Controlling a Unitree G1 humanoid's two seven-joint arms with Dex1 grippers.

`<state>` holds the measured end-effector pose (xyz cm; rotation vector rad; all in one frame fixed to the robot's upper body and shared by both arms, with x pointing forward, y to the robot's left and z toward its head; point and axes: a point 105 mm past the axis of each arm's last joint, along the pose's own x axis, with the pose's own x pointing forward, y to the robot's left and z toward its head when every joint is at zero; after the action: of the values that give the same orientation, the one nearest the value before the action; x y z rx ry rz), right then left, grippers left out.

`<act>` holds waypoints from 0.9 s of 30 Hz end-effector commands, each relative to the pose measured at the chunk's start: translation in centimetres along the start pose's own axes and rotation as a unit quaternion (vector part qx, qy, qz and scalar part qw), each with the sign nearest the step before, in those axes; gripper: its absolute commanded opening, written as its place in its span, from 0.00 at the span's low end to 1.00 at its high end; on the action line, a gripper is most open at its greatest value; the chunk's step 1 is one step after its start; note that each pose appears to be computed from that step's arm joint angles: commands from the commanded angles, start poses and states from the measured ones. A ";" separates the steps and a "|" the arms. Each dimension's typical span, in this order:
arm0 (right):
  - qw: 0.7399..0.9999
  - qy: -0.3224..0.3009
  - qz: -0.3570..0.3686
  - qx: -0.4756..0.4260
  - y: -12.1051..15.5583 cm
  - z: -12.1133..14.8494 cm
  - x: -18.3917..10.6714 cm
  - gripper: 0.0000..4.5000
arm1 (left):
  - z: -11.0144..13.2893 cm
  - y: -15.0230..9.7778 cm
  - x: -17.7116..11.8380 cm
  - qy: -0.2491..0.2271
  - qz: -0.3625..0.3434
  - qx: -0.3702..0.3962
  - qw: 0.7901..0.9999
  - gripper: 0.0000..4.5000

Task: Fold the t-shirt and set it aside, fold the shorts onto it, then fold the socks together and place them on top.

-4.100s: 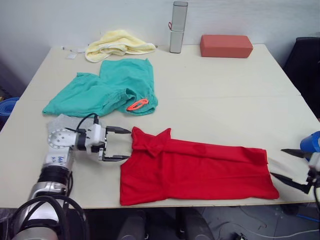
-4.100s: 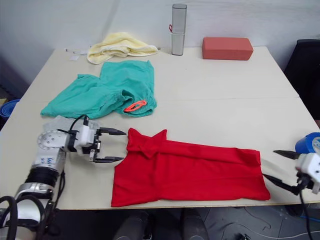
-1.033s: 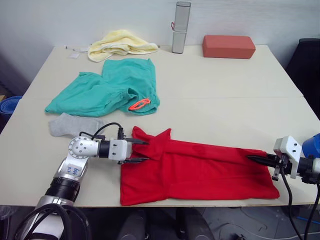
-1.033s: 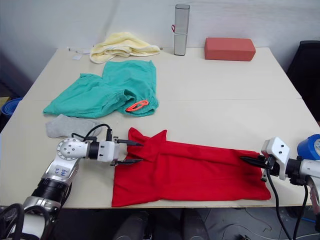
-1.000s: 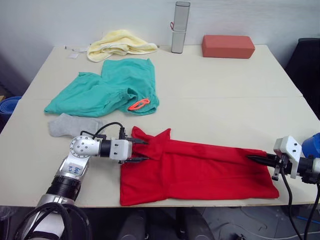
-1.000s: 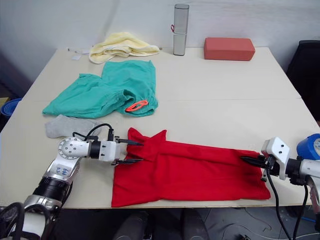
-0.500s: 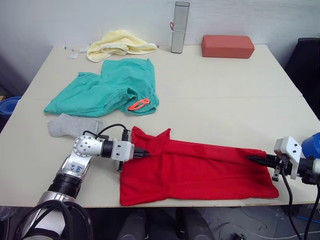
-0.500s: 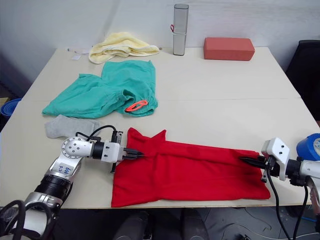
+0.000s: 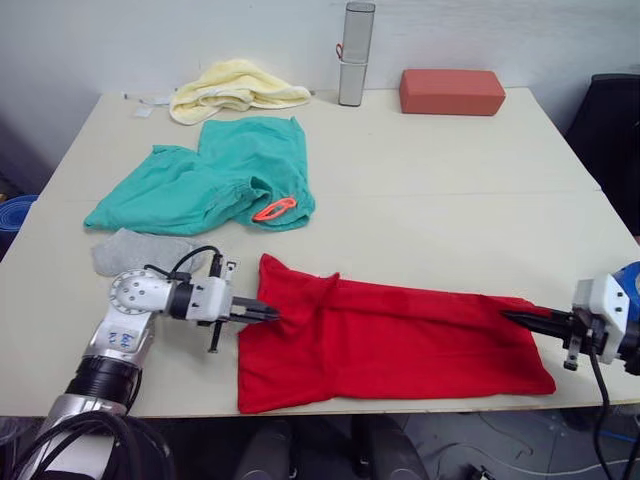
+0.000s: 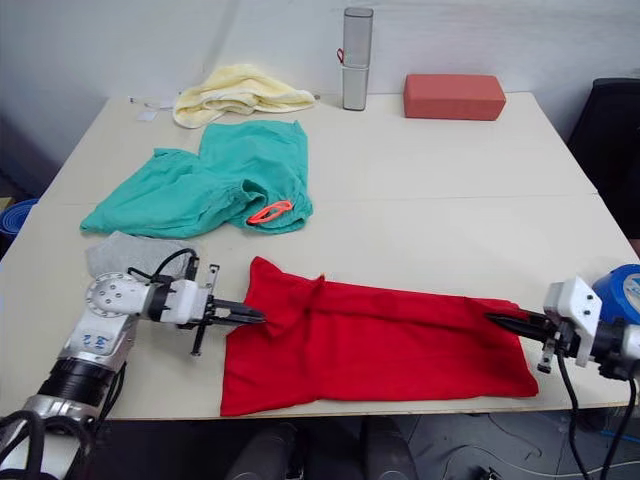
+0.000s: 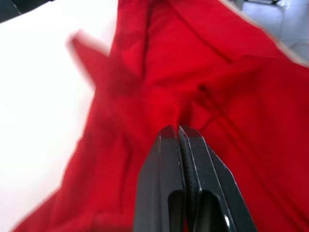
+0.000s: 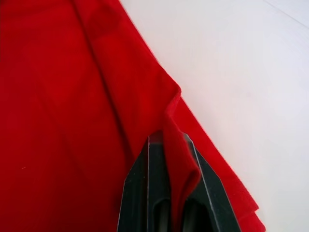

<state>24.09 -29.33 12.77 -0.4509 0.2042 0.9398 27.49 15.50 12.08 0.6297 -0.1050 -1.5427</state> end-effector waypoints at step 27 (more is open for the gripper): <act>0.944 0.021 -0.009 -0.328 1.3 -2.7 0.3 0.00 | -1.0 -1.2 -1.3 0.036 0.003 -0.054 0.998 0.01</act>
<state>23.11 -29.43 9.09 -1.0221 -0.0446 1.0006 26.63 16.68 10.66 0.5736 0.0302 -1.5303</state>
